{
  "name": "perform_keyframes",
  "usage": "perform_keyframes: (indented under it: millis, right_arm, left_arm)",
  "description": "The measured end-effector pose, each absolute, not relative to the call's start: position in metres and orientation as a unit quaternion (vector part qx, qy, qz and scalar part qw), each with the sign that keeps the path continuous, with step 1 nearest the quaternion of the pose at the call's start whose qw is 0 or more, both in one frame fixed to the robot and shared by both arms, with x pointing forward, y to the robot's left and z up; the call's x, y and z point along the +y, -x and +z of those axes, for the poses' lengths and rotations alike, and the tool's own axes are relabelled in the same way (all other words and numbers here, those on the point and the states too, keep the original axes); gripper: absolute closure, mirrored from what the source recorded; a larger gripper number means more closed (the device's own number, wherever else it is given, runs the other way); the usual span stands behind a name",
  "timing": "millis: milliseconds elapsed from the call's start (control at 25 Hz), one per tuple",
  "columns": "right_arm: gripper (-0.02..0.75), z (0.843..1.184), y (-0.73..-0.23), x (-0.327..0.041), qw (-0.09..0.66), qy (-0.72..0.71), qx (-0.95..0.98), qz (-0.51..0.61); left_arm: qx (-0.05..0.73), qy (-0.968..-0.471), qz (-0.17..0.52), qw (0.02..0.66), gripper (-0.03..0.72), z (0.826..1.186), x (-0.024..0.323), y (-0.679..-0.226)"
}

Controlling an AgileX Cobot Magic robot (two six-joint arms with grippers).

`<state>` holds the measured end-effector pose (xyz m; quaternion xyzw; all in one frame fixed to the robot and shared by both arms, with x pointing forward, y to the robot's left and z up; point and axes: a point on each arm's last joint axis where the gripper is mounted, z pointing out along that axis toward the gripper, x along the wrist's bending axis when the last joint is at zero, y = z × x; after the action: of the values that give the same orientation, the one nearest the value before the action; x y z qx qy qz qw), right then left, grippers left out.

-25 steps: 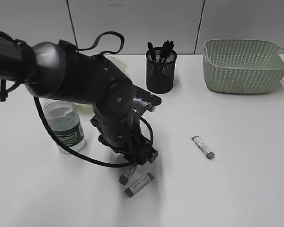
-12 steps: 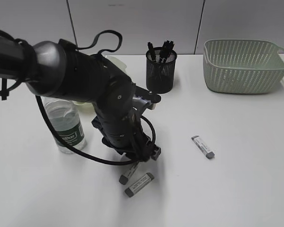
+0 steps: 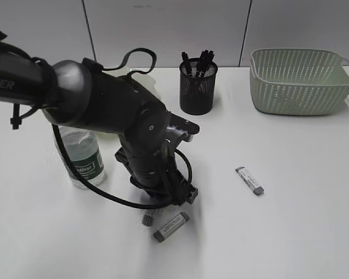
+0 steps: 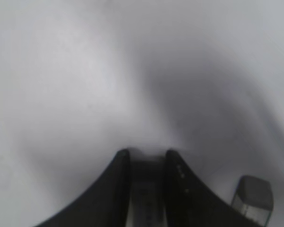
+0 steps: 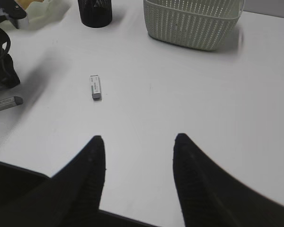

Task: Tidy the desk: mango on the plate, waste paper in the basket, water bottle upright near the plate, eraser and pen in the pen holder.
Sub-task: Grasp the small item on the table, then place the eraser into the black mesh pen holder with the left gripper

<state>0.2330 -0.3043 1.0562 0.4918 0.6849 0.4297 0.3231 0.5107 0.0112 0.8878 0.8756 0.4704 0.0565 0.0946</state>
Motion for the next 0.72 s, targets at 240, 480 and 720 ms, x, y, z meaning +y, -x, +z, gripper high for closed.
perform_keyframes:
  millis: [240,480,720]
  right_arm:
    - [0.358,1.056,-0.233,-0.304,0.325,-0.492,0.685,0.429]
    - [0.36,1.056,-0.233,-0.305,0.325,-0.492,0.685,0.429]
    - [0.36,1.056,-0.233,-0.305,0.325,-0.492,0.685,0.429]
  left_arm:
    - [0.444,-0.859,0.094,0.236,0.548,0.915,-0.003,-0.527]
    - [0.365,-0.698,0.196,0.584,0.548,0.989,0.004,-0.589]
    - [0.34,-0.605,0.252,0.675,0.548,0.992,0.015,-0.652]
